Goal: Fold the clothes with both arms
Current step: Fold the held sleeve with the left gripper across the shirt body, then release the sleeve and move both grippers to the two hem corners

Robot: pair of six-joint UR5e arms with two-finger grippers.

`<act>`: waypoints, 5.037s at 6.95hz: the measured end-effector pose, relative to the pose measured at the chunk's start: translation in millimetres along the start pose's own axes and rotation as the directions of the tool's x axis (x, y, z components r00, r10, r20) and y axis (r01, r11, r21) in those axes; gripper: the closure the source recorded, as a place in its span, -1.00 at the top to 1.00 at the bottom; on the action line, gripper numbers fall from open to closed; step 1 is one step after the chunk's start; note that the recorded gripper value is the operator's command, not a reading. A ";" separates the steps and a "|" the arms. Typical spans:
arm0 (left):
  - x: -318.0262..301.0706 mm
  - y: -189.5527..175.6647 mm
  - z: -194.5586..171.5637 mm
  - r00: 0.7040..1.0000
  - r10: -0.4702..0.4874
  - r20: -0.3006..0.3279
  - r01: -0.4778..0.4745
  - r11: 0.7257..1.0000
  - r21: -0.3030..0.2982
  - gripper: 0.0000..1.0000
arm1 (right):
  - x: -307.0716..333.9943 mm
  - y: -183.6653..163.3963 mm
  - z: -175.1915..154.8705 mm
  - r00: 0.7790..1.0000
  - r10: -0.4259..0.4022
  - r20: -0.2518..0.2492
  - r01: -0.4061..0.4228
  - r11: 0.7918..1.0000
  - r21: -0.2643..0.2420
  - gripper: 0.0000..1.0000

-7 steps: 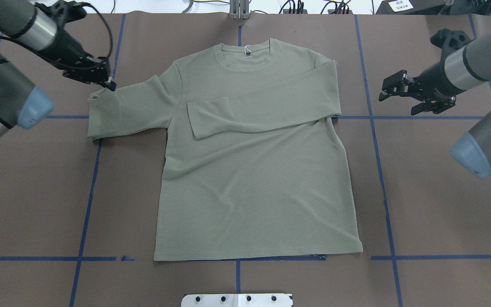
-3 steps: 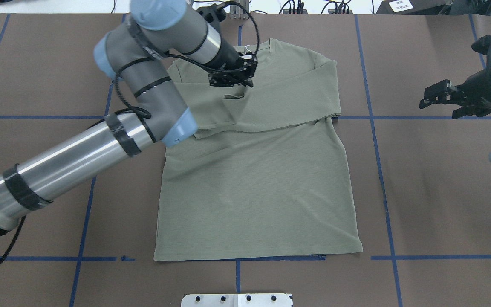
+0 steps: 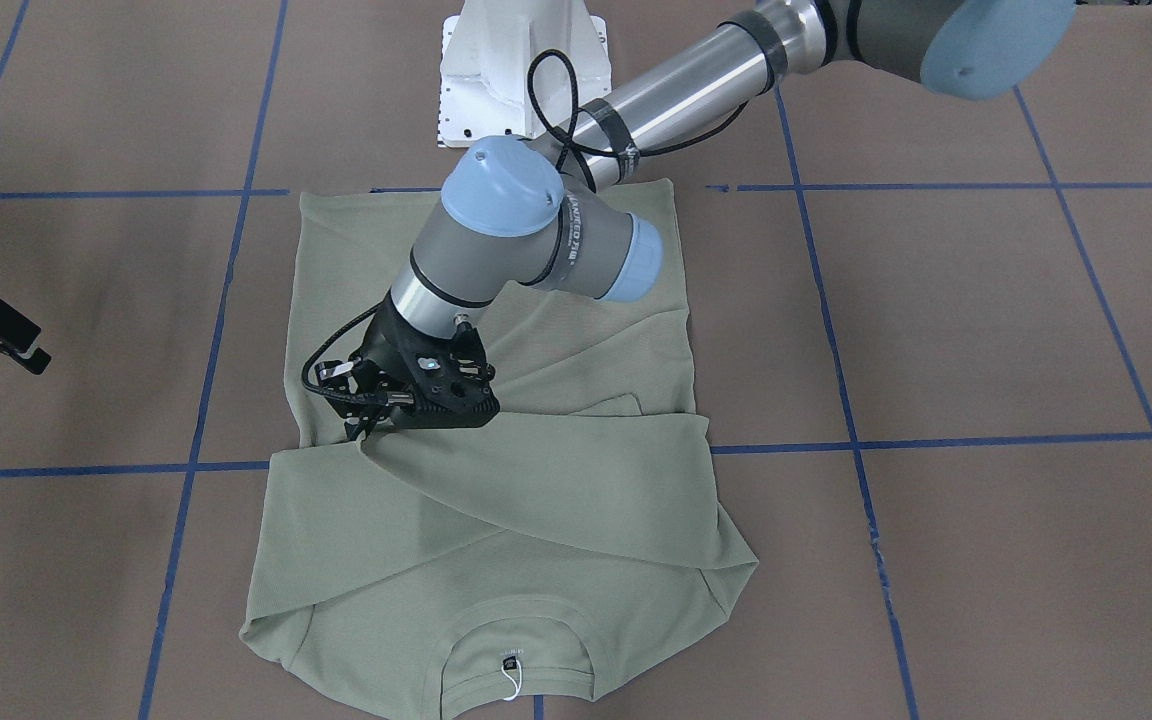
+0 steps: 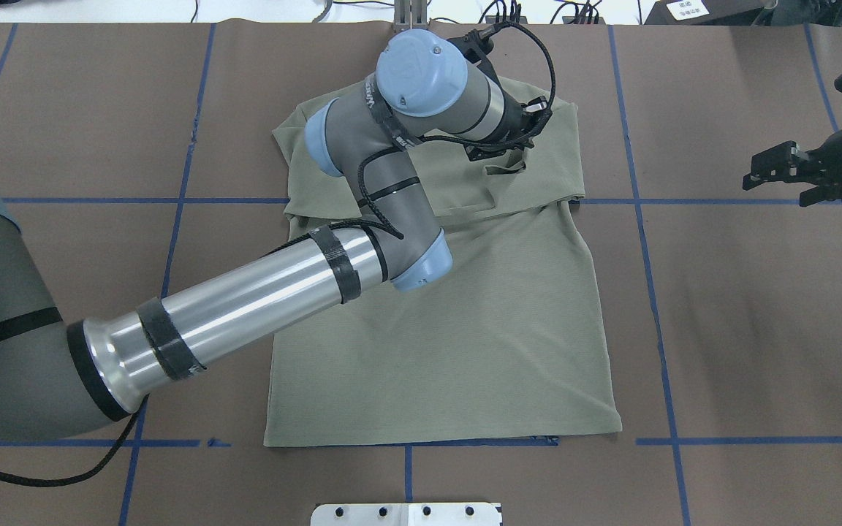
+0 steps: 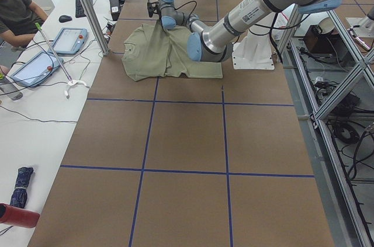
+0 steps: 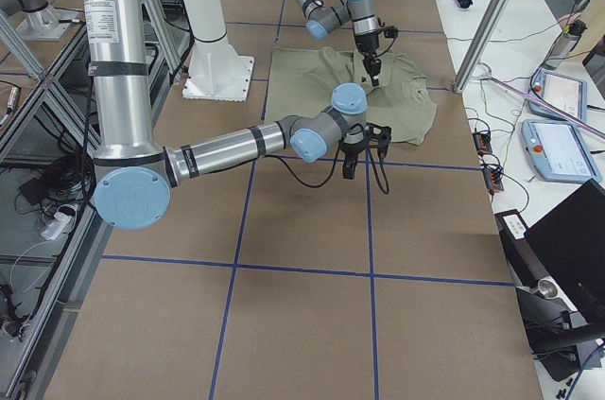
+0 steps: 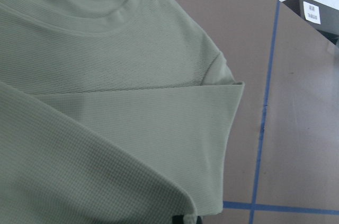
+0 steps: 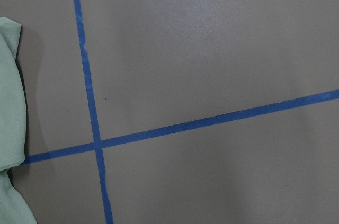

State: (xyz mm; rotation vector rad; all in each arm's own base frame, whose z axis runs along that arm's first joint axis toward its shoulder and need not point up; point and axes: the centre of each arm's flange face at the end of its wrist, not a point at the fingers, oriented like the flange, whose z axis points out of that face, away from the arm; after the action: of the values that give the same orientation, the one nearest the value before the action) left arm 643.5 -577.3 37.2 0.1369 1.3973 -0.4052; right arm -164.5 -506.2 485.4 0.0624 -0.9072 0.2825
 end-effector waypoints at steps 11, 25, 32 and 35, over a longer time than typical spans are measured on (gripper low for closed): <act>-148.1 -3.1 -92.9 0.999 0.032 0.006 -0.031 0.987 -0.156 0.33 | -148.0 194.5 56.4 0.979 0.196 0.055 -0.197 0.980 0.018 0.92; -221.9 -19.0 -146.3 0.999 0.044 0.020 -0.041 0.990 -0.138 0.35 | -155.6 384.6 112.2 0.938 0.327 -0.118 -0.309 0.939 0.153 -1.00; -266.1 86.7 -196.2 0.987 -0.049 0.152 0.056 0.998 -0.041 0.35 | -158.5 366.9 83.1 0.930 0.354 -0.099 -0.343 0.933 0.112 -1.00; -317.6 211.0 -211.0 0.918 -0.073 0.389 0.062 0.997 0.042 0.34 | -158.1 366.5 79.5 0.930 0.354 -0.096 -0.344 0.933 0.109 -1.00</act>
State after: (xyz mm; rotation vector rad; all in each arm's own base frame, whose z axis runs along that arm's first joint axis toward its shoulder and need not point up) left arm 485.7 -250.8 278.8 0.0279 1.0035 -0.4816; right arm -415.7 -201.6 386.5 -0.0324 -0.7882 0.6541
